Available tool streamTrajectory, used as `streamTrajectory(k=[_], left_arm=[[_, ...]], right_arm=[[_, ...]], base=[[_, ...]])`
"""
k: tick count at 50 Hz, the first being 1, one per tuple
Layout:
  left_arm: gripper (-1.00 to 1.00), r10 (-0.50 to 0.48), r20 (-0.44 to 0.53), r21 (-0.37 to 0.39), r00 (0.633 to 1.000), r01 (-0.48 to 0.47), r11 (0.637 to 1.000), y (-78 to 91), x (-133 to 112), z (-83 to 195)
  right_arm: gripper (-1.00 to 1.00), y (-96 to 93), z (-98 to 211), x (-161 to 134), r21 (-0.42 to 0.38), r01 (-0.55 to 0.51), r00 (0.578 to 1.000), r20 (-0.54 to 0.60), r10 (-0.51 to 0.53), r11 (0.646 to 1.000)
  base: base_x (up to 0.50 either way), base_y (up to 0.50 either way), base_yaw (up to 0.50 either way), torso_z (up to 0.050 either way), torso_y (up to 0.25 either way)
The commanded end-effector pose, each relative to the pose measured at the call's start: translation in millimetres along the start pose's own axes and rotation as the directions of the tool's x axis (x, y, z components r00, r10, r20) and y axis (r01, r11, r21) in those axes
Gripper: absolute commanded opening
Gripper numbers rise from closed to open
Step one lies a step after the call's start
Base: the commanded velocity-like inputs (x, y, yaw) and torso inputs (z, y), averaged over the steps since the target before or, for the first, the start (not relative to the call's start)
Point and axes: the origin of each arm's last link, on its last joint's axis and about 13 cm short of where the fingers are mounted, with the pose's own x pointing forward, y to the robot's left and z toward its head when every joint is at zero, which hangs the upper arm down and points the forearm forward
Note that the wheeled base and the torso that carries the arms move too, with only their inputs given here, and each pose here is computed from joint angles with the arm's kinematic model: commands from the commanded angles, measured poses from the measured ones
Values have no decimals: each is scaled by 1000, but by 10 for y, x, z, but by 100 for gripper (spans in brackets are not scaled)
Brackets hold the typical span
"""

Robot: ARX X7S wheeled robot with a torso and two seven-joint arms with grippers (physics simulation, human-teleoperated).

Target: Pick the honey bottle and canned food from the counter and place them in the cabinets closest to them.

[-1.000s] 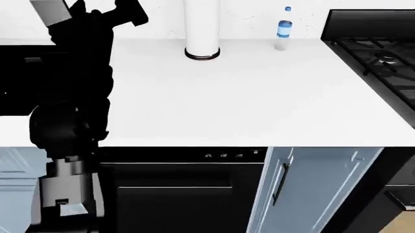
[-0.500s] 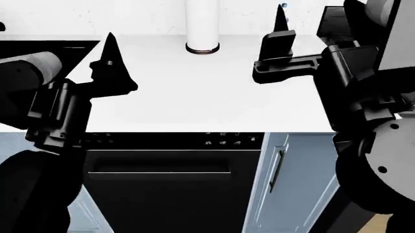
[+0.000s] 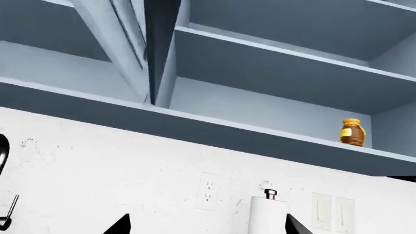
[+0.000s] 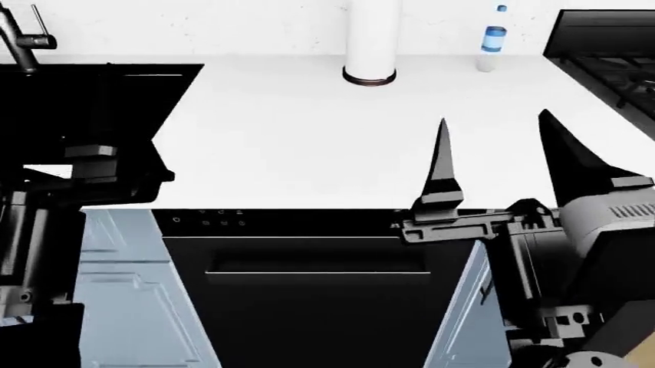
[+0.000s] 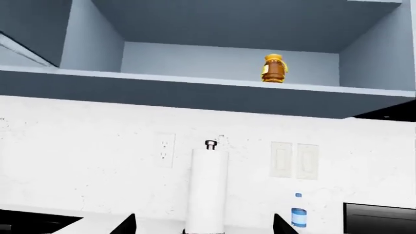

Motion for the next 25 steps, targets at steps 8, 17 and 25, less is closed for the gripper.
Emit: streamTrajectory(k=[8, 17, 25], left_arm=[[100, -15, 56, 41, 998, 13, 999, -24, -71, 19], [100, -15, 55, -13, 998, 16, 1000, -20, -80, 48], [100, -53, 23, -13, 998, 53, 998, -25, -116, 77]], right_arm=[[100, 41, -6, -82, -72, 64, 996, 73, -59, 995], [100, 35, 26, -98, -21, 66, 994, 89, -64, 998], [100, 40, 51, -112, -16, 62, 994, 96, -60, 998]], base=[[0, 500, 0, 0, 0], [0, 500, 0, 0, 0], [0, 500, 0, 0, 0]])
